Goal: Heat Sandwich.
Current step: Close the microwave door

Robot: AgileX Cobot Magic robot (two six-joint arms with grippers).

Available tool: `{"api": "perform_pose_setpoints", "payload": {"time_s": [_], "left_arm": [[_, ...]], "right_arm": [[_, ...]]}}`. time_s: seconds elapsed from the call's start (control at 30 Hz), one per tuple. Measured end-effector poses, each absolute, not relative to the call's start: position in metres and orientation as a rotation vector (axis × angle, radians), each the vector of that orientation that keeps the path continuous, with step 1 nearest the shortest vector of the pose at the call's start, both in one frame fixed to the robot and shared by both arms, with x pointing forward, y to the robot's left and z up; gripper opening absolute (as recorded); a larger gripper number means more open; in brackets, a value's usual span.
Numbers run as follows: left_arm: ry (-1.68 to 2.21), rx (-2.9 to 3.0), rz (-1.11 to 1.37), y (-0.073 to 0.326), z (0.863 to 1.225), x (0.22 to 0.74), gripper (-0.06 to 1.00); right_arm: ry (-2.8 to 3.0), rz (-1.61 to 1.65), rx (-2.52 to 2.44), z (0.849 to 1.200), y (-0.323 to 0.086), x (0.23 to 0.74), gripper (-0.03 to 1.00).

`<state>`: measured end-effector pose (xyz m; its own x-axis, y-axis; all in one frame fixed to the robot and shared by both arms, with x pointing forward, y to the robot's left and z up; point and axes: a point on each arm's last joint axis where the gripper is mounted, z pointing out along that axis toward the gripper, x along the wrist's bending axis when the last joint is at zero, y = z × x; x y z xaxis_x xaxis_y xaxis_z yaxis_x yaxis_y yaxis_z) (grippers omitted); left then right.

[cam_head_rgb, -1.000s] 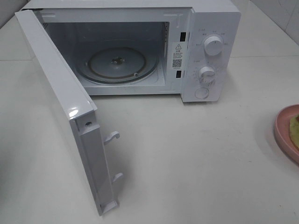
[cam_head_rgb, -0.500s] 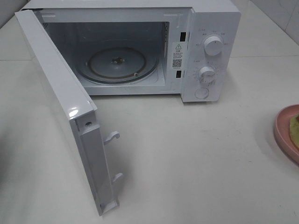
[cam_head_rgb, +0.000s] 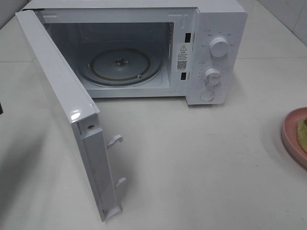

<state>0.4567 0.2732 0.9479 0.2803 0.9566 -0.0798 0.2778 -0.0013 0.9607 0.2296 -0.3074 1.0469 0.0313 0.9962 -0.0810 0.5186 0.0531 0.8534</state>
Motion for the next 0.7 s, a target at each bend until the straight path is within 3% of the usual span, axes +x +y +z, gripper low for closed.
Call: {"api": "perform_pose_setpoints", "payload": {"time_s": [0.7], "left_arm": [[1.180,1.554,0.710,0.208,0.930,0.471,0.00]], "right_arm": [[1.585,0.809,1.562,1.047,-0.307,0.230,0.76]]}}
